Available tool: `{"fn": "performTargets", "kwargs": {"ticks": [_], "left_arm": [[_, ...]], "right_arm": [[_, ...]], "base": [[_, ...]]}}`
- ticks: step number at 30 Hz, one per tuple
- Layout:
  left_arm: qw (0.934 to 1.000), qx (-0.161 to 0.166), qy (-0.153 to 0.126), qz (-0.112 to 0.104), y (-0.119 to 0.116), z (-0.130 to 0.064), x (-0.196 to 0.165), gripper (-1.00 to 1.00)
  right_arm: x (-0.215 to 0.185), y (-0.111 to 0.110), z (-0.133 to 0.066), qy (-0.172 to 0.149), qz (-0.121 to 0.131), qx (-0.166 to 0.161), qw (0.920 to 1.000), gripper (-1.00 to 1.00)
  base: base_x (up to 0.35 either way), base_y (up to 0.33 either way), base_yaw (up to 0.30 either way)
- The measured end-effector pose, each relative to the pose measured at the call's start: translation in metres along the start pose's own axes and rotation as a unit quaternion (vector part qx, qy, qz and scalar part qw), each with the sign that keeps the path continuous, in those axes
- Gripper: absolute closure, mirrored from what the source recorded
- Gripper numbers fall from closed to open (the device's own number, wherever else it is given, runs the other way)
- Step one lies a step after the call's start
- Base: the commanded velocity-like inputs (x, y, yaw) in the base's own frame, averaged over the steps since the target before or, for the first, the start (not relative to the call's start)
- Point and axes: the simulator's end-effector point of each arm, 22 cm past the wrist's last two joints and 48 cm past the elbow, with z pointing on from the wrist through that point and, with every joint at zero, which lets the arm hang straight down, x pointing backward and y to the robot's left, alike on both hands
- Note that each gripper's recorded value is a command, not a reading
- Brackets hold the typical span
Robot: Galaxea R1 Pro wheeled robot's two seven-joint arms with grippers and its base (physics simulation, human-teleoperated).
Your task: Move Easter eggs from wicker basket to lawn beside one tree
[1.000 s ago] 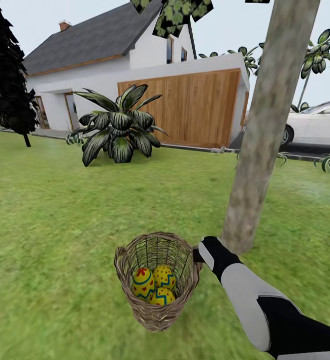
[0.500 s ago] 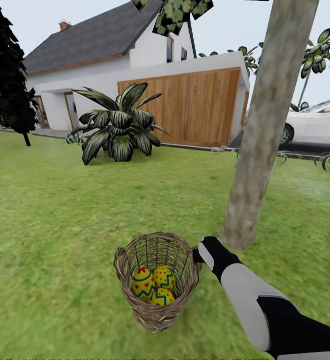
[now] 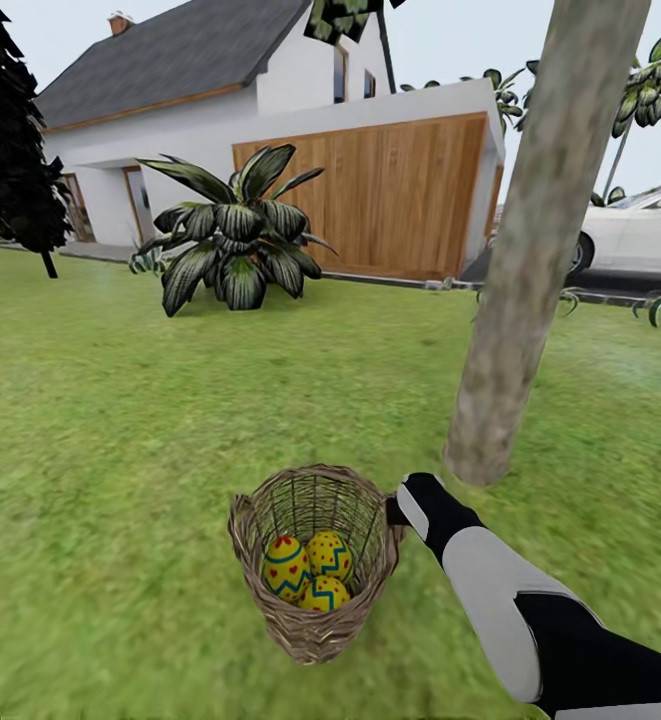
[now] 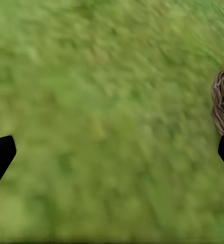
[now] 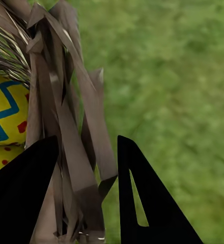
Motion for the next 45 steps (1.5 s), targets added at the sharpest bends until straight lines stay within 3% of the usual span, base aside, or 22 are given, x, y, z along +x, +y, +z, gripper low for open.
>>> {"fn": "performTargets", "kwargs": {"ticks": [15,30,31,32,33,34,35,36,45], "left_arm": [[0.9995,-0.015,0.026,0.004,0.011,0.001,0.019,-1.00],[0.9984,-0.028,0.048,0.007,0.021,0.001,0.036,-1.00],[0.9985,-0.028,0.047,0.007,0.021,0.001,0.035,-1.00],[0.9985,-0.028,0.046,0.007,0.020,0.001,0.035,-1.00],[0.9985,-0.028,0.047,0.007,0.021,0.001,0.035,-1.00],[0.9985,-0.028,0.047,0.007,0.021,0.001,0.035,-1.00],[0.9985,-0.028,0.047,0.007,0.021,0.001,0.035,-1.00],[0.9985,-0.028,0.047,0.007,0.021,0.001,0.035,-1.00],[0.9990,-0.023,0.038,0.006,0.017,0.001,0.028,-1.00]], "right_arm": [[0.024,0.001,0.031,0.030,-0.003,0.002,0.9996,1.00],[0.013,-0.001,0.037,0.046,0.002,-0.001,0.9989,1.00],[0.013,-0.001,0.037,0.046,0.002,-0.001,0.9989,-1.00],[0.008,-0.008,0.045,0.013,-0.005,0.017,0.9998,-1.00],[-0.002,-0.003,0.043,0.001,0.009,0.004,1.0000,-1.00],[0.006,0.000,0.045,0.010,0.013,0.000,0.9999,-1.00],[0.041,0.004,0.056,0.050,0.002,-0.001,0.9988,-1.00],[0.048,0.004,0.057,0.057,-0.001,0.000,0.9984,-1.00],[0.039,0.004,0.047,0.046,0.002,-0.003,0.9989,-1.00]], "base": [[0.000,0.000,0.000],[0.000,0.000,0.000],[0.000,0.000,0.000],[0.000,0.000,0.000],[0.000,0.000,0.000],[0.000,0.000,0.000],[0.000,0.000,0.000],[0.000,0.000,0.000],[0.000,0.000,0.000]]}}
